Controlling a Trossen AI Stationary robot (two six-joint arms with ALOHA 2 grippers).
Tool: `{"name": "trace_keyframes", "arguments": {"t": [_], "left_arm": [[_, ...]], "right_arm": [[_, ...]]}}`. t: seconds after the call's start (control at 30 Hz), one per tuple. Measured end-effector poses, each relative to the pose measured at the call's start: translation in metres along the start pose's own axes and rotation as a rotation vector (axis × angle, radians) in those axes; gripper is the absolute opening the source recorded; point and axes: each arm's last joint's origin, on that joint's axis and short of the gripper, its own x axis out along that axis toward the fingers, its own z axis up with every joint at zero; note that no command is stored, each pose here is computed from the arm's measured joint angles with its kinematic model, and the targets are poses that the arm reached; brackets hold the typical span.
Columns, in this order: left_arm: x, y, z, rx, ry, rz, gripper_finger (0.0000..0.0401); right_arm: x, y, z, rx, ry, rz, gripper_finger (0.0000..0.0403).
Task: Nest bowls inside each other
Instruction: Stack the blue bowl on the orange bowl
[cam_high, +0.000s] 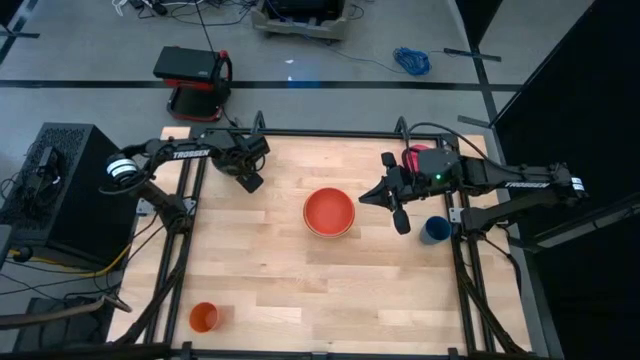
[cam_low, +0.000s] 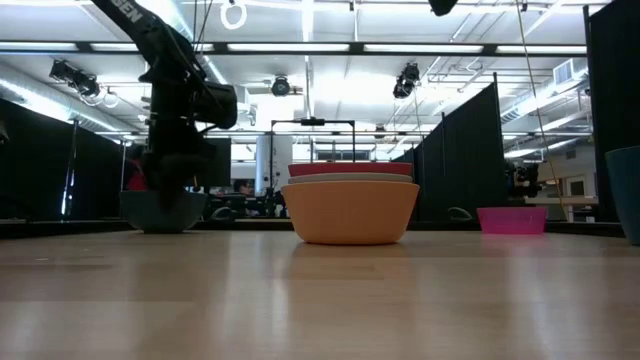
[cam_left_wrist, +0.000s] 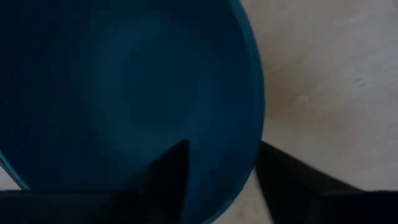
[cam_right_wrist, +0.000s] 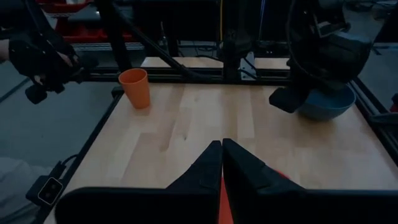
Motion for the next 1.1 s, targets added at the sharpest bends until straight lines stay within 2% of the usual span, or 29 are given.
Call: {"name": "trace_keyframes", "arguments": {"t": [0.07, 0.1, 0.2, 0.3, 0.47, 0.7, 0.97, 1.0, 1.1], "left_arm": [[0.000, 0.000, 0.000, 0.001, -0.002, -0.007, 0.0028], [-0.001, 0.000, 0.000, 0.001, -0.003, -0.006, 0.0017], [-0.004, -0.002, 0.002, 0.011, -0.001, -0.044, 0.0004], [-0.017, -0.012, 0.005, 0.040, -0.041, -0.133, 0.0001], [-0.069, -0.034, 0.007, 0.132, -0.218, -0.250, 0.0000], [-0.137, -0.088, 0.006, 0.464, -0.461, -0.349, 0.0000], [-0.219, -0.141, -0.025, 0.818, -0.746, -0.477, 0.0000], [-0.227, -0.146, -0.029, 0.854, -0.772, -0.486, 0.0000], [-0.225, -0.164, -0.024, 0.910, -0.717, -0.435, 0.0000]], "right_arm": [[0.000, 0.000, 0.000, -0.001, 0.000, 0.000, 0.0000], [0.000, 0.000, 0.000, -0.001, 0.000, 0.000, 0.0000], [-0.001, 0.000, -0.001, -0.001, 0.013, 0.000, 0.0000], [-0.003, 0.000, -0.004, 0.001, 0.037, 0.000, 0.0000], [-0.011, -0.001, -0.008, 0.003, 0.087, -0.071, 0.0000], [-0.032, -0.001, -0.006, -0.001, 0.056, -0.135, 0.0000], [-0.056, 0.000, -0.006, -0.002, 0.019, -0.205, 0.0000], [-0.059, 0.000, -0.006, -0.002, 0.014, -0.212, 0.0000], [-0.062, 0.000, -0.005, 0.004, 0.004, -0.211, 0.0000]]}}
